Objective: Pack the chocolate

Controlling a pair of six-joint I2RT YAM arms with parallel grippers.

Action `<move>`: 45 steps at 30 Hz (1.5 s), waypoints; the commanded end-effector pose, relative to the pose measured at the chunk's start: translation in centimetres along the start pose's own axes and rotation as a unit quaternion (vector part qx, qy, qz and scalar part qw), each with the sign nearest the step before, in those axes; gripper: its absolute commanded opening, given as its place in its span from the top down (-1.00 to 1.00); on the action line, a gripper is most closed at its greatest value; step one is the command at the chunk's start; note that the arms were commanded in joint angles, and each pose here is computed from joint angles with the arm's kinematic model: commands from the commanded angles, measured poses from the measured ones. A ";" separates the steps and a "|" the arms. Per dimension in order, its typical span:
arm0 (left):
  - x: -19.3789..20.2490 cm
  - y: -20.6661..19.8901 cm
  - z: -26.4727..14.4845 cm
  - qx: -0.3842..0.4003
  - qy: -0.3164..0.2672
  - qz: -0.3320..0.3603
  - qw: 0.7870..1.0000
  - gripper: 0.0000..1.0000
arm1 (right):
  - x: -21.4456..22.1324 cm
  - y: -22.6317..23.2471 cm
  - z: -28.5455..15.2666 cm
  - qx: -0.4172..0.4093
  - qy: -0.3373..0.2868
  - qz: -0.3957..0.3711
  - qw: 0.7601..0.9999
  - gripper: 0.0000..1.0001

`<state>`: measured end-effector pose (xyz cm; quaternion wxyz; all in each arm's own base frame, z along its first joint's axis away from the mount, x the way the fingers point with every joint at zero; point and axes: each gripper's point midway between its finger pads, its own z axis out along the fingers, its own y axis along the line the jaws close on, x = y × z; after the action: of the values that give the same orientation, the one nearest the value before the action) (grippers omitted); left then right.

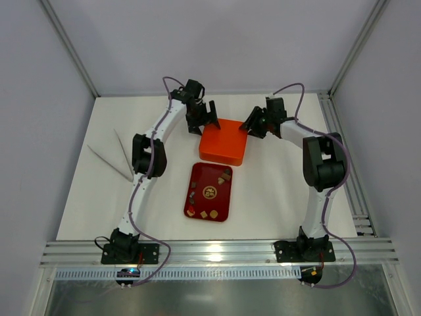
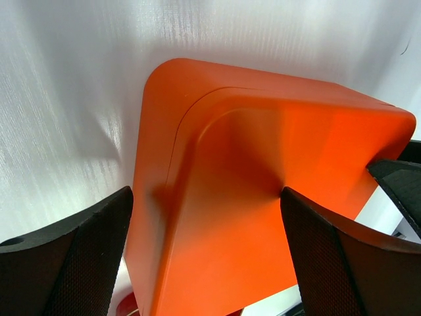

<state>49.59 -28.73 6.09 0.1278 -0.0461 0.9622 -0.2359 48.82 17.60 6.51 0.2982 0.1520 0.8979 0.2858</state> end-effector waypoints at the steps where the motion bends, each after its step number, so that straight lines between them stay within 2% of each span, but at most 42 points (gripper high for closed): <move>1: 5.8 10.5 4.3 -0.179 0.106 0.007 0.978 -0.78 | 8.3 -6.1 1.0 0.116 0.137 0.015 0.984 -0.07; 11: 6.9 11.0 4.7 -0.188 0.123 0.024 0.974 -0.77 | 8.0 -6.1 1.8 0.139 0.151 0.025 0.978 -0.04; 25: 7.9 10.8 5.6 -0.189 0.135 0.036 0.972 -0.76 | 8.2 -6.3 2.8 0.189 0.193 0.008 0.963 0.21; 28: 8.0 10.8 5.7 -0.189 0.137 0.037 0.972 -0.76 | 8.2 -6.2 2.8 0.193 0.199 0.011 0.961 0.33; 32: 8.0 10.6 5.8 -0.187 0.136 0.036 0.972 -0.76 | 8.3 -6.3 2.8 0.205 0.203 0.007 0.957 0.36; 36: 8.0 10.6 5.7 -0.186 0.137 0.036 0.972 -0.76 | 8.3 -6.0 2.7 0.195 0.196 0.002 0.961 0.34; 42: 7.6 9.9 5.1 -0.174 0.129 0.034 0.976 -0.77 | 7.5 -5.5 2.4 0.161 0.171 -0.001 0.972 0.13; 45: 7.4 9.5 4.8 -0.157 0.121 0.014 0.980 -0.77 | 5.7 -4.2 2.1 0.136 0.146 -0.018 0.980 0.00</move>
<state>49.77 -28.34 6.00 0.1365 -0.0289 0.9629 -0.2309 50.21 18.68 6.64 0.2309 0.1553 0.9276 0.2491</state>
